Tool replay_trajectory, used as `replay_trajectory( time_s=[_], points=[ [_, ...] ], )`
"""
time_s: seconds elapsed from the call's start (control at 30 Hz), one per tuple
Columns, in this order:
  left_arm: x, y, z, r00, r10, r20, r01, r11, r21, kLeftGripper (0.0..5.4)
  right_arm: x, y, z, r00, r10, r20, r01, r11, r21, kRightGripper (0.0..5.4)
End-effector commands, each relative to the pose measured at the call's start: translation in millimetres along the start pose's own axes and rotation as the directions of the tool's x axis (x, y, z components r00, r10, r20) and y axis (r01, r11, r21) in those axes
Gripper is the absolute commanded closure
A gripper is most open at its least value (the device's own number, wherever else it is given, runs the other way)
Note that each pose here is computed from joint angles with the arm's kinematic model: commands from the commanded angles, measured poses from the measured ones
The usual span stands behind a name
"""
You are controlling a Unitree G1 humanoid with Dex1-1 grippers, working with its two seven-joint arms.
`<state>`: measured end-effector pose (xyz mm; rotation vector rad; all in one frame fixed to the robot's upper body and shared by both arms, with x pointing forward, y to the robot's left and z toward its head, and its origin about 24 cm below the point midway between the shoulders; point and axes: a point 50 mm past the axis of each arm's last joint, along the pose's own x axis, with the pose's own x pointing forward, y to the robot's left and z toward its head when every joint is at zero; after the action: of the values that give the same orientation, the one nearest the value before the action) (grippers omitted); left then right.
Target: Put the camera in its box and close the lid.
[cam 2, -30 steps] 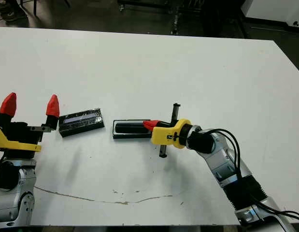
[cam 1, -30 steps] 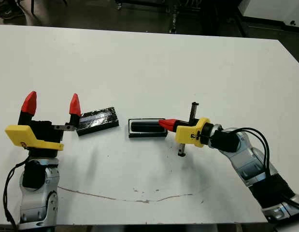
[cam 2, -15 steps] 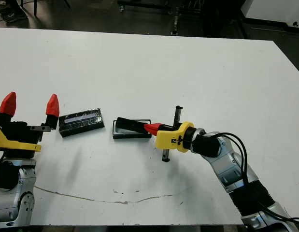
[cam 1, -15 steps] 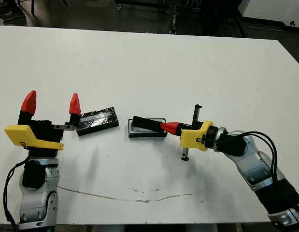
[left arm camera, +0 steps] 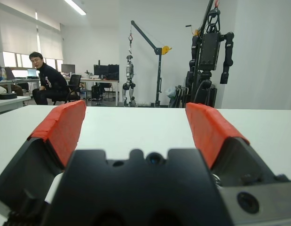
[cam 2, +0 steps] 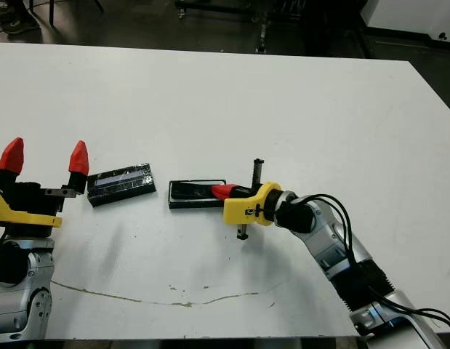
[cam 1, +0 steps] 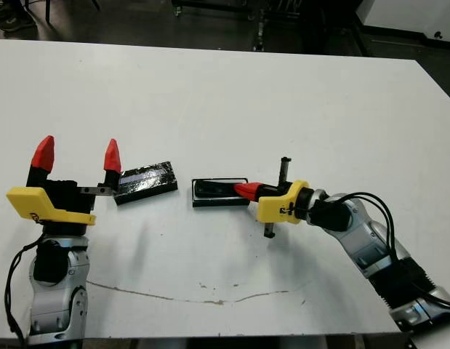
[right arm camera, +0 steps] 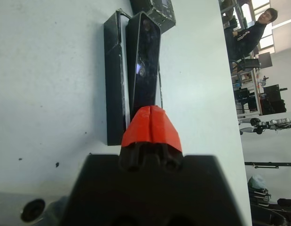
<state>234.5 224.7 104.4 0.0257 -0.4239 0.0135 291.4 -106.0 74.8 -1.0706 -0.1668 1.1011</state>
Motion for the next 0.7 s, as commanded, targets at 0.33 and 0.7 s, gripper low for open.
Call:
replay_trajectory(
  time_s=[0.33,0.7],
  points=[
    [-1.7,-0.4,-2.2,1.0,0.009,-0.008,-0.009,1.0,0.013,0.0,9.7,14.2,-1.4,0.996,0.089,0.009,-0.089,0.995,-0.037,5.39],
    [-2.1,-1.0,-2.7,1.0,0.004,-0.012,-0.004,1.0,-0.007,0.0,-9.1,-38.8,3.2,0.996,-0.086,0.013,0.086,0.996,0.004,5.39]
  ],
)
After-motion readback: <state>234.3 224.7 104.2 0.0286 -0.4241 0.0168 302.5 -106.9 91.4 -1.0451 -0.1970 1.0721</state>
